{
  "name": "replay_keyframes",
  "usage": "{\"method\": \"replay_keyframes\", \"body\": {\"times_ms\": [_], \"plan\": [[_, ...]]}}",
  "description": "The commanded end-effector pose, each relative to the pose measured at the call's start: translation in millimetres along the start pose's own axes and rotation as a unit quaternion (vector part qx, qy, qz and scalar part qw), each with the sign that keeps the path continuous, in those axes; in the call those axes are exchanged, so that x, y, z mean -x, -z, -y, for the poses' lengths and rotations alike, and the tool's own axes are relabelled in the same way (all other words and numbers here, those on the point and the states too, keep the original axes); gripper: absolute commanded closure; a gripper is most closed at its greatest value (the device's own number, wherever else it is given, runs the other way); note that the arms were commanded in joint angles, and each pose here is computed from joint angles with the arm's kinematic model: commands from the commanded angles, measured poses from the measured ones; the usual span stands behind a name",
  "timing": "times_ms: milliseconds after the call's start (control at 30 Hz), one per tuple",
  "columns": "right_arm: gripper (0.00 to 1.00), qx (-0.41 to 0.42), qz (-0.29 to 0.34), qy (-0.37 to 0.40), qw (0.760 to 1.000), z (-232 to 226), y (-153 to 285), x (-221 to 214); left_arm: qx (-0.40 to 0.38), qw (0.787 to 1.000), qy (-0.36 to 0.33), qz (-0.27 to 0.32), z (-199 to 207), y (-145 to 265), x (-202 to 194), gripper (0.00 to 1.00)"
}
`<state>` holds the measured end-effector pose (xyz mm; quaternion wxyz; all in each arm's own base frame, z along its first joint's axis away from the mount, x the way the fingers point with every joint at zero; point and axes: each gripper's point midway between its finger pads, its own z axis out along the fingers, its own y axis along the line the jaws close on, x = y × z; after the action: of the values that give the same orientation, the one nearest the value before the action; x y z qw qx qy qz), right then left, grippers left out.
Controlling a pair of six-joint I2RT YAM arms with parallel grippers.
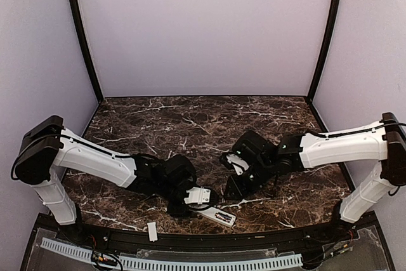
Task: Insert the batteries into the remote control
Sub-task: Move the remote control without the battery cover to the center of the board.
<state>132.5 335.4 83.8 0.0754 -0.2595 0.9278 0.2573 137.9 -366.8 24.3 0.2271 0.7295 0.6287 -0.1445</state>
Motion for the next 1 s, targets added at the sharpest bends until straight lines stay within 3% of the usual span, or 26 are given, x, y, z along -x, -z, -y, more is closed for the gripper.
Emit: {"method": "replay_keyframes", "body": {"times_ms": [0,333,600,767,833,967], "plan": [[0.75,-0.004,0.013,-0.009,1.0,6.0,7.7,6.7,-0.022,0.999,0.02,-0.019,7.5,1.3,-8.1,0.38],[0.73,-0.027,0.019,-0.038,0.999,22.3,12.1,12.3,-0.012,0.997,0.072,-0.021,7.7,4.0,-12.5,0.61],[0.69,-0.036,0.047,-0.033,0.998,30.1,21.5,25.4,0.033,0.991,0.133,-0.006,-3.5,12.4,-14.5,0.72],[0.62,-0.01,0.074,-0.033,0.997,28.8,26.9,38.6,0.095,0.978,0.184,-0.007,-22.3,17.5,-17.7,0.74],[0.54,0.02,0.086,-0.041,0.995,27.3,31.5,43.8,0.119,0.973,0.196,-0.016,-27.2,17.0,-22.3,0.74],[0.04,0.062,0.163,-0.075,0.982,37.8,48.3,62.2,0.158,0.964,0.211,-0.034,-33.2,11.8,-30.4,0.74]]}}
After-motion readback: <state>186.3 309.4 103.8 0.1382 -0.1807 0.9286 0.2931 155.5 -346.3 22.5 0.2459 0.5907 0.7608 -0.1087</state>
